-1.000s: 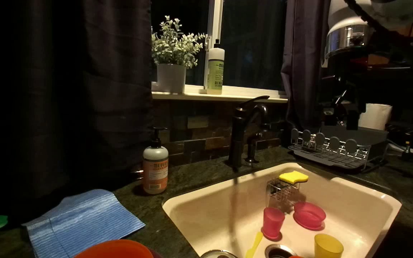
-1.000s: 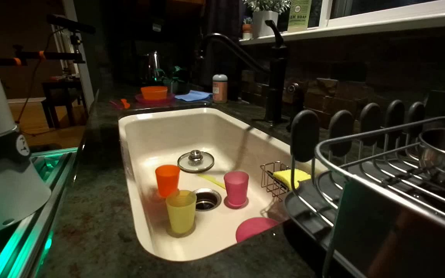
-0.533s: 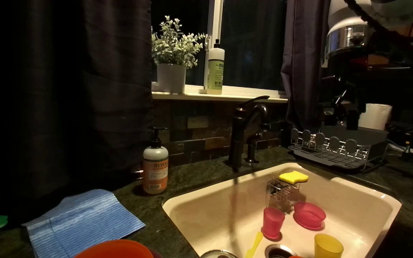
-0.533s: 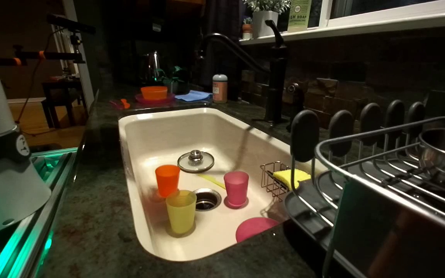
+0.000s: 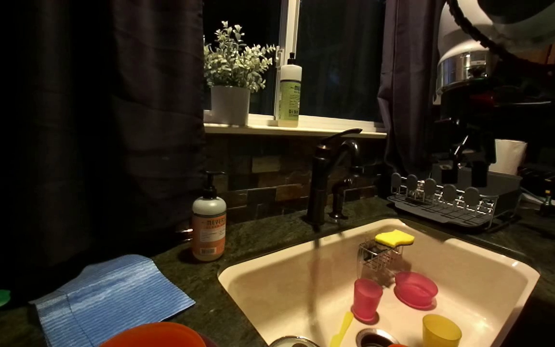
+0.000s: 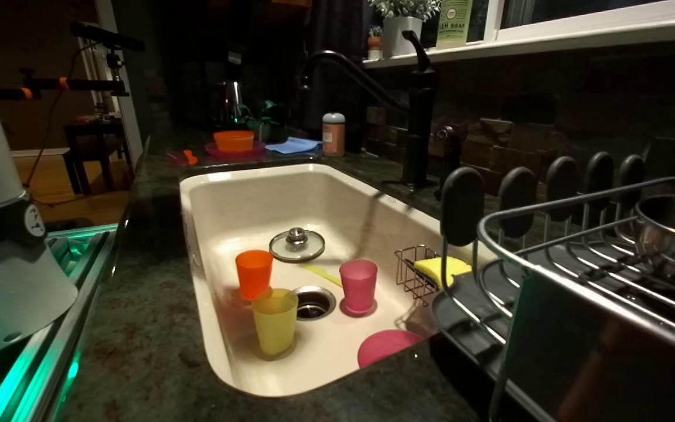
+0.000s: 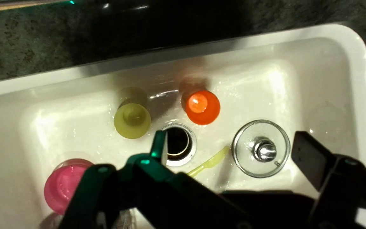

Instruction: Remove the orange cup from the sink

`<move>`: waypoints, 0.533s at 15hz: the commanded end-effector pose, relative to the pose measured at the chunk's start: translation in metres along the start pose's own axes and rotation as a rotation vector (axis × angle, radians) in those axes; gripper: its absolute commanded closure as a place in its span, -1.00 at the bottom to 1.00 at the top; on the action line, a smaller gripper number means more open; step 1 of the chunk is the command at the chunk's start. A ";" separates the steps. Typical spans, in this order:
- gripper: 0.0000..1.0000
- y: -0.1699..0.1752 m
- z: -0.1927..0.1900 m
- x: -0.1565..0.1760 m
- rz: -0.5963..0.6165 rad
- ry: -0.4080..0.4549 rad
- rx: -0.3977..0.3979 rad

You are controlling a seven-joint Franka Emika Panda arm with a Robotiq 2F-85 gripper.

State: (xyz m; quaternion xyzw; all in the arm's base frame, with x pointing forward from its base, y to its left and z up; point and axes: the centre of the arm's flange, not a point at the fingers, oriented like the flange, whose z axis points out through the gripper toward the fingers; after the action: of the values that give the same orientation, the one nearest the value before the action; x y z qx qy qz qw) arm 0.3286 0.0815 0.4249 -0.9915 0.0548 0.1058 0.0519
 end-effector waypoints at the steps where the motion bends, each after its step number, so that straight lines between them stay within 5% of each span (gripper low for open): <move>1: -1.00 0.020 0.029 0.006 -0.008 0.013 -0.062; 8: -1.00 0.035 0.051 0.007 -0.105 -0.035 -0.092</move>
State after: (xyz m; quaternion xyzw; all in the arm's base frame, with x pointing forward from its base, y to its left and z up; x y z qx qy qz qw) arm 0.3207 0.0523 0.3705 -0.9924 -0.0032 0.1228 0.0125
